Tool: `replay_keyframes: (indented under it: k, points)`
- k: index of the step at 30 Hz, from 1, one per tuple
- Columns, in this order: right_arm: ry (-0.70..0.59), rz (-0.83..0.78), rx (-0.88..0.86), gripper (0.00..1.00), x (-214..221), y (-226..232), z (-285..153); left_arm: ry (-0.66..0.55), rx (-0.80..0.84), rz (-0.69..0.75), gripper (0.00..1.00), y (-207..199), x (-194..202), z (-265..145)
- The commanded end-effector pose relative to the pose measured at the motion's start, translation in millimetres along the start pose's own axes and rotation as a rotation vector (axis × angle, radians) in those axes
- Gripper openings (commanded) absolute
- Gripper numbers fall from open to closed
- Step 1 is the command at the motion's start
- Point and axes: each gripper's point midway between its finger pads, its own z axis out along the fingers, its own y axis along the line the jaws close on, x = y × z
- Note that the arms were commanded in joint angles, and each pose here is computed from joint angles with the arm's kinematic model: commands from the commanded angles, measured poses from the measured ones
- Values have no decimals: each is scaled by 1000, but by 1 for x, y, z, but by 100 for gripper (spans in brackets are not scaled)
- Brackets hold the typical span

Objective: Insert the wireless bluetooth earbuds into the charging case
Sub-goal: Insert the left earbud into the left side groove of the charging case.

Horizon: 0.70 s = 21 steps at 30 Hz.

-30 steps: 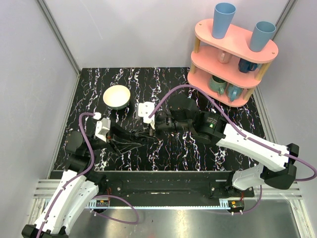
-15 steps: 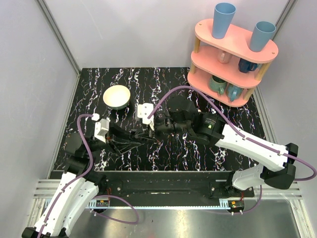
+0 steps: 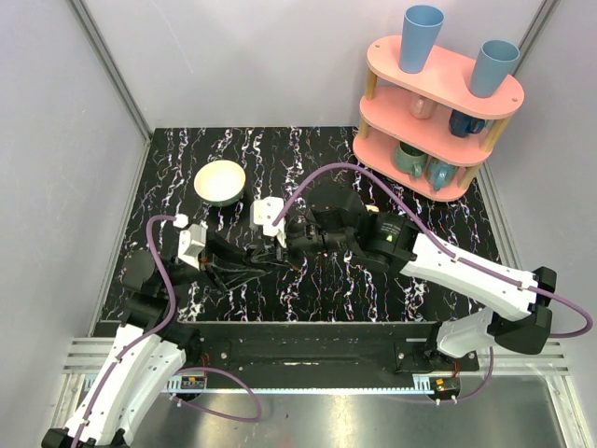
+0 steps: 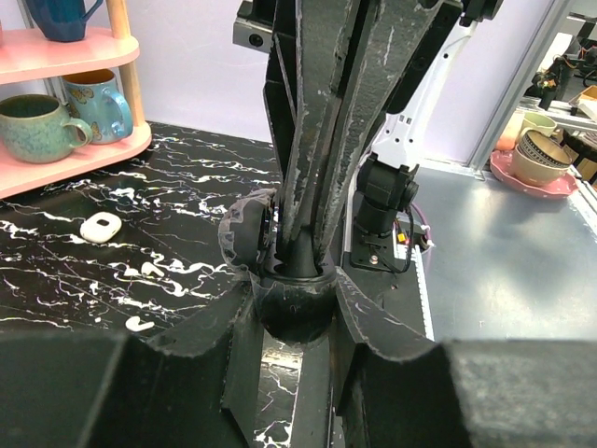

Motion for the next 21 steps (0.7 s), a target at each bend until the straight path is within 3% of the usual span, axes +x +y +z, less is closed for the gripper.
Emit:
replay_keyframes:
  k: [1, 3, 7, 21]
  points:
    - [64, 20, -45, 6, 15, 16, 15, -59, -8, 94, 0, -1, -21, 1]
    - [62, 14, -33, 9, 13, 14, 14, -60, -10, 96, 0, -1, -21, 1]
    - [43, -7, 14, 25, 5, 7, 7, -61, -18, 97, 0, -1, -21, 0]
    - [-81, -56, 54, 47, -27, 4, -10, -63, -34, 95, 0, 3, -21, 0]
